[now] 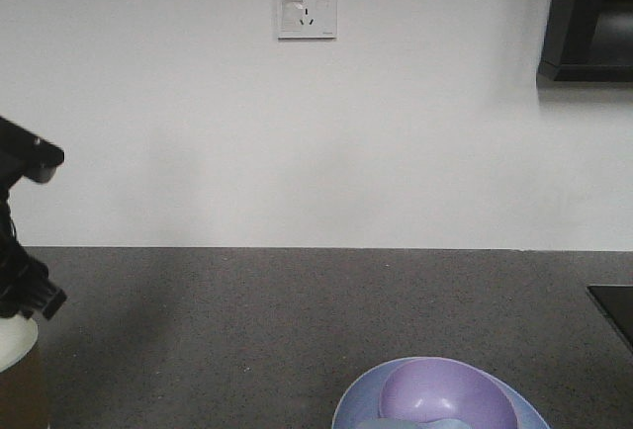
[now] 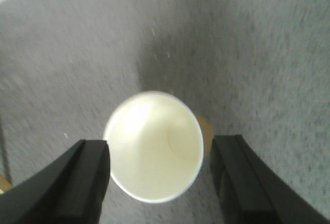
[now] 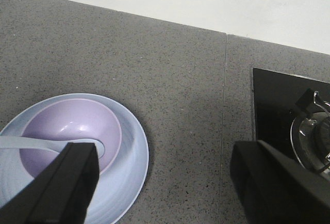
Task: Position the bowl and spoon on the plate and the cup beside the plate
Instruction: 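Grasp the brown paper cup with the left gripper and lift it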
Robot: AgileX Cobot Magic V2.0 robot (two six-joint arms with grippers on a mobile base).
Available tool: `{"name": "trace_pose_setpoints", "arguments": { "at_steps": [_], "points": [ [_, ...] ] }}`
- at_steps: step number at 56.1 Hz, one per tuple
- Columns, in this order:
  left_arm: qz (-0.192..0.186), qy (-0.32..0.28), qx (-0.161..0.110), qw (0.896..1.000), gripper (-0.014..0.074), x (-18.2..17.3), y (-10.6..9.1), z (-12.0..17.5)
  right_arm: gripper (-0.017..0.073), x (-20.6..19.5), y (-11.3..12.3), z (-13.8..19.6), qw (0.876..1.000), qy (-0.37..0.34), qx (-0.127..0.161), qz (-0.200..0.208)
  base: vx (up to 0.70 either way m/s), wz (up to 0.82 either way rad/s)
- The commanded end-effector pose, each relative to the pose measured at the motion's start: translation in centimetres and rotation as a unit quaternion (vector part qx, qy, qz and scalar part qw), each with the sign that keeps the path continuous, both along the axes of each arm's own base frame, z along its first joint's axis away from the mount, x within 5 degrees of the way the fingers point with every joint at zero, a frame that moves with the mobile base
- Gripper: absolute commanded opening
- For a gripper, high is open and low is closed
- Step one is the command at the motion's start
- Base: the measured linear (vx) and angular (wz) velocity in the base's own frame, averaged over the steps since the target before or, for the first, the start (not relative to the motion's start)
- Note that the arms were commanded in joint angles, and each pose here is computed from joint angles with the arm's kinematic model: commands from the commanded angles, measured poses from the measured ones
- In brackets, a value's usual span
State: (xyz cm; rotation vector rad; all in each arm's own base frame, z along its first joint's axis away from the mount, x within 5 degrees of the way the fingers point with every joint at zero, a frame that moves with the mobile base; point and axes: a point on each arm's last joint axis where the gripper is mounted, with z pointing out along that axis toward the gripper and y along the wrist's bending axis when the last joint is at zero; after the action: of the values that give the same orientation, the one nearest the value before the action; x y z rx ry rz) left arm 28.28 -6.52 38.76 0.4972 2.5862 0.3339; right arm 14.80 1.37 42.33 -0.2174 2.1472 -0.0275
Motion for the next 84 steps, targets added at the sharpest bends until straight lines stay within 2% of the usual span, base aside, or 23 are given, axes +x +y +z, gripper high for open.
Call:
{"name": "trace_pose_setpoints", "arguments": {
  "at_steps": [1,8,14,29,33,38,45,57,61,65,71,77,84],
  "points": [
    [-0.007,-0.023,-0.022,0.999,0.0523,-0.4,0.3,0.0,0.0582,-0.1,-0.1,1.6,0.999,-0.055,-0.001,-0.001,0.0,0.0],
    [-0.016,-0.016,-0.038,0.999,0.0523,-0.1,0.0,-2.1,0.0582,-0.1,-0.1,1.6,0.999,-0.055,-0.001,-0.001,0.0,0.0],
    [-0.02,-0.001,-0.031,0.999,0.0523,0.2,-0.1,-4.1,0.0582,-0.1,-0.1,1.6,0.999,-0.055,-0.001,-0.001,0.0,0.0],
    [-0.02,0.03,-0.024,0.999,0.0503,1.6,-0.5,-6.3,0.0582,-0.1,-0.1,1.6,0.999,-0.053,-0.002,-0.001,0.0,0.0],
    [-0.02,0.034,-0.024,0.999,0.0445,1.7,-0.6,-6.5,0.0582,-0.1,-0.1,1.6,0.999,-0.053,-0.002,-0.001,0.0,0.0],
    [-0.02,0.036,-0.023,0.999,0.0301,1.8,-0.6,-6.6,0.0582,-0.1,-0.1,1.6,0.999,-0.053,-0.002,-0.001,0.0,0.0],
    [-0.022,0.03,-0.024,0.999,-0.001,1.9,-0.6,-6.6,0.0582,-0.1,-0.1,1.6,0.999,-0.053,-0.001,-0.001,0.0,0.0],
    [-0.029,0.019,-0.026,0.999,-0.0008,1.5,-0.9,-6.0,0.0582,-0.1,-0.1,1.6,0.999,-0.053,-0.001,-0.001,0.0,0.0],
    [-0.051,0.001,-0.029,0.998,-0.0007,0.9,-1.4,-5.0,0.0582,-0.1,-0.1,1.6,0.999,-0.053,-0.002,-0.001,0.0,0.0],
    [-0.096,-0.022,-0.039,0.994,-0.0006,0.2,-2.6,-3.3,0.0582,-0.1,-0.1,1.6,0.999,-0.053,-0.001,-0.001,0.0,0.0],
    [-0.16,-0.06,-0.08,0.982,-0.0004,-0.8,-4.9,-0.4,0.0582,-0.1,-0.1,1.6,0.999,-0.053,-0.001,-0.001,0.0,0.0],
    [-0.207,-0.091,-0.125,0.966,-0.0003,-1.4,-7.4,2.2,0.0582,-0.1,-0.1,1.5,0.999,-0.05,-0.001,-0.001,0.0,0.0],
    [-0.244,-0.092,-0.144,0.955,-0.0003,-1.5,-10.3,3.1,0.0582,-0.1,0.0,1.5,0.999,-0.051,0.002,0.0,0.0,0.0]
  ]
}}
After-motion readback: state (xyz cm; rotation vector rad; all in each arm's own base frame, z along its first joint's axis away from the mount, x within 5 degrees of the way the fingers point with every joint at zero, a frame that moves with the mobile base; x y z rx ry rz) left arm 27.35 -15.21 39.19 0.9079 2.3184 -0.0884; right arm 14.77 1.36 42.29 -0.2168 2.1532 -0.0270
